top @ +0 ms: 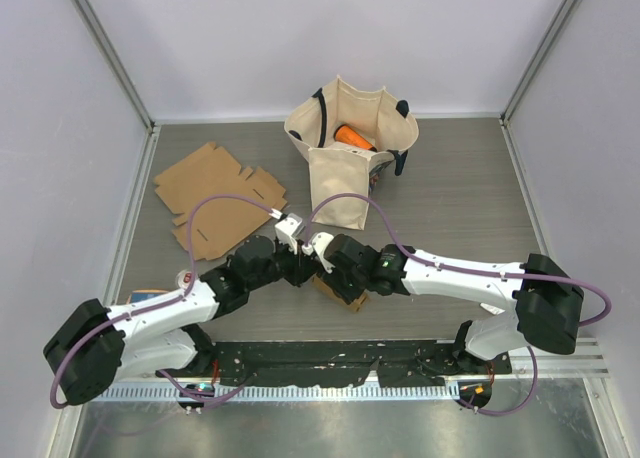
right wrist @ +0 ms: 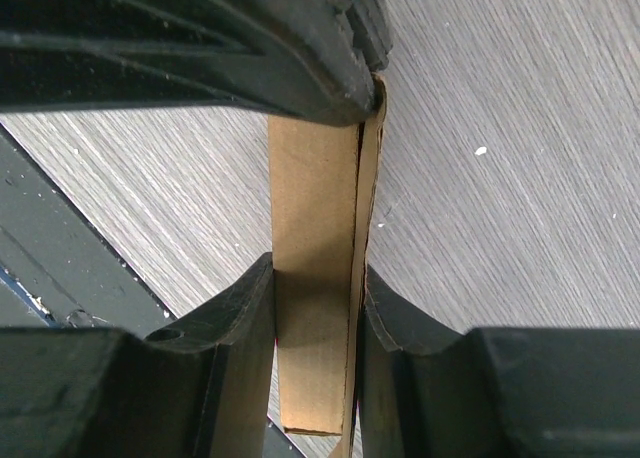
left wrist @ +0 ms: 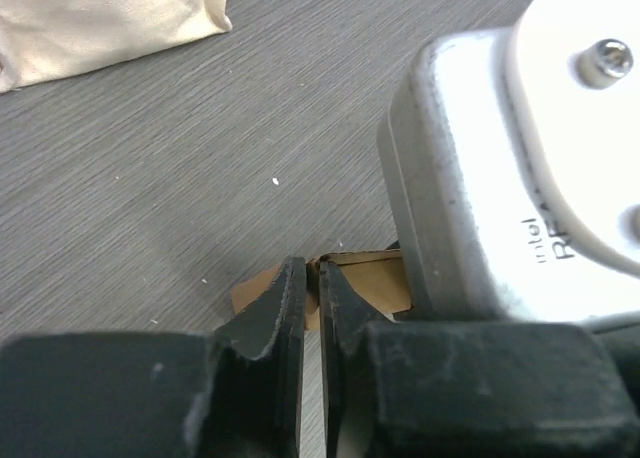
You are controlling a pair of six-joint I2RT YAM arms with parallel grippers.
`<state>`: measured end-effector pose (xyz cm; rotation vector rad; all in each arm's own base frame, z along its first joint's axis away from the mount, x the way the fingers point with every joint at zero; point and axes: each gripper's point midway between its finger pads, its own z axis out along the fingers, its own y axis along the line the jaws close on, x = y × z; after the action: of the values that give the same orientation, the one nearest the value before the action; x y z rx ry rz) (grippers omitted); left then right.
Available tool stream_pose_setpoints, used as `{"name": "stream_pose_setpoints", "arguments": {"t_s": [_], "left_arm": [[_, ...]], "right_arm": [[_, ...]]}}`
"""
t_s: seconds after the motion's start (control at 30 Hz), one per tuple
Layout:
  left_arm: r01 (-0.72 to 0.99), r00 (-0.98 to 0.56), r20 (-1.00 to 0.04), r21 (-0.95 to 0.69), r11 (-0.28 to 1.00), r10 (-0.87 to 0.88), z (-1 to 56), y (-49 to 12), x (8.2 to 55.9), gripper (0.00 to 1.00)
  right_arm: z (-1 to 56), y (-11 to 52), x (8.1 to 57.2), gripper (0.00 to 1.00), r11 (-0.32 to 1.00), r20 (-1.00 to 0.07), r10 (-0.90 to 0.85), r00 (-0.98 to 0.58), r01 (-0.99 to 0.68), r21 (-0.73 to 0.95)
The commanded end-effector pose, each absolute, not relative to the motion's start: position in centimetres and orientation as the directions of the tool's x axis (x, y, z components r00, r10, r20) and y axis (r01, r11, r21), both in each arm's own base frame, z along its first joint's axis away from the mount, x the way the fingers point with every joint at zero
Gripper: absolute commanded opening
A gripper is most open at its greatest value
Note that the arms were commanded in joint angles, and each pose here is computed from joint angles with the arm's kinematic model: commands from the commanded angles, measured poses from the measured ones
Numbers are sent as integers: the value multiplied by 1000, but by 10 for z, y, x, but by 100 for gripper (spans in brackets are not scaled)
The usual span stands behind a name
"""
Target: Fold the paper box
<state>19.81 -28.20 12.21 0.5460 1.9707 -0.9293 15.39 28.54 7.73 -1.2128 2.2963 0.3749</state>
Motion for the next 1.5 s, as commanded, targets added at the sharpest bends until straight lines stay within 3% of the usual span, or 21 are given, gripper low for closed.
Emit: {"name": "stream_pose_setpoints", "arguments": {"t_s": [0.0, 0.13, 0.67, 0.97, 1.07, 1.3, 1.47], "left_arm": [[724, -462, -887, -377, 577, 0, 154, -298, 205, 9], [724, -480, -877, -388, 571, 11, 148, -296, 200, 0], [696, -448, -892, -308, 649, 57, 112, -271, 193, 0], [674, -432, -901, -295, 677, 38, 101, -265, 191, 0], [668, -431, -902, -295, 683, 31, 98, -262, 190, 0], [661, -425, -905, -292, 691, 24, 100, -262, 191, 0], [662, -425, -904, -285, 693, 34, 101, -264, 191, 0]], "right_arm": [[91, 302, 157, 28, 544, -606, -662, -441, -839, 16], [90, 301, 164, 29, 571, -606, -656, -449, -821, -9], [92, 303, 180, 29, 596, -651, -633, -418, -800, -66], [87, 302, 185, 34, 606, -667, -625, -405, -791, -88], [88, 298, 187, 39, 618, -672, -620, -405, -780, -99], [99, 292, 182, 65, 675, -668, -571, -478, -736, -50], [127, 283, 172, 72, 748, -683, -461, -567, -662, 45]]}}
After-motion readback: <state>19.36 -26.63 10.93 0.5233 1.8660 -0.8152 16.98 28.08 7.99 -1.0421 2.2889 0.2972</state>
